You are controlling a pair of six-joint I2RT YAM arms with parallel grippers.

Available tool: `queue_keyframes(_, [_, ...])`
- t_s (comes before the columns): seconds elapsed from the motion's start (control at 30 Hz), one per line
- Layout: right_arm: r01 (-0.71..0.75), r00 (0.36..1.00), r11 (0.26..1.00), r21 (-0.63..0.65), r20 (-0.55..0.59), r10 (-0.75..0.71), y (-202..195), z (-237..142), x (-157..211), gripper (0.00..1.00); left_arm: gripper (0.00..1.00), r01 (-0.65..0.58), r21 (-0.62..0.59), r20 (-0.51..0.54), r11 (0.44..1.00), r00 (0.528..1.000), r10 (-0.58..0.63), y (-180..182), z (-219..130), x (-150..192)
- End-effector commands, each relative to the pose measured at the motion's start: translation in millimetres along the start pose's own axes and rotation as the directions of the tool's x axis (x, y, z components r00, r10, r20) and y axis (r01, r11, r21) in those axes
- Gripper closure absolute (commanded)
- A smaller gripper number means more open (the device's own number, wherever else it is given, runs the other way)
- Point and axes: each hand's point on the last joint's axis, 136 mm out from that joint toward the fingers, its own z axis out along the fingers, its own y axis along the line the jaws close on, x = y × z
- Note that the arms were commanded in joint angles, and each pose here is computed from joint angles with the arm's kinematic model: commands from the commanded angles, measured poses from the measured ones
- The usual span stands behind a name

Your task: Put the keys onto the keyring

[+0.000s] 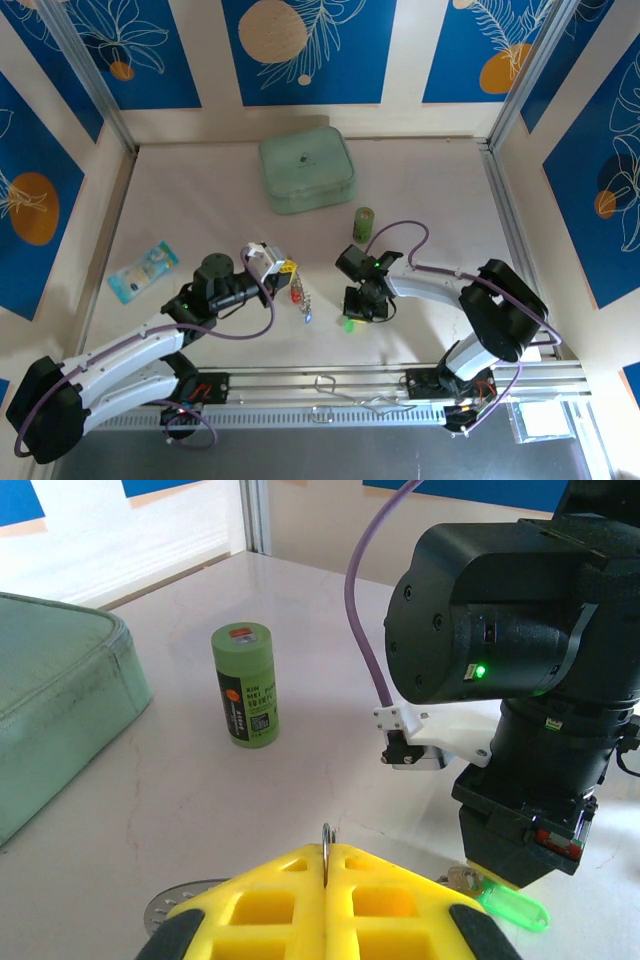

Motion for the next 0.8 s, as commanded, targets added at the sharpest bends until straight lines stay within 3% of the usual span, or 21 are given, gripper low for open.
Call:
queue_keyframes(0.0, [0.006, 1.000, 0.999, 0.031, 0.010, -0.006, -5.2, -5.7, -1.9, 0.98, 1.00, -0.043, 0.021, 0.069, 0.999, 0.997, 0.042, -3.5, -1.3, -23.1])
queue_keyframes(0.37, [0.162, 0.985, 0.978, 0.134, 0.040, -0.168, -21.6, -20.5, -5.9, 1.00, 1.00, -0.046, 0.023, 0.066, 0.999, 0.997, 0.044, -3.8, -0.6, -22.7])
queue_keyframes(0.77, [0.352, 0.930, 0.911, 0.213, 0.032, -0.367, -5.1, -20.8, -7.5, 1.00, 1.00, -0.047, 0.028, 0.055, 0.999, 0.997, 0.046, -3.8, 2.0, -20.2])
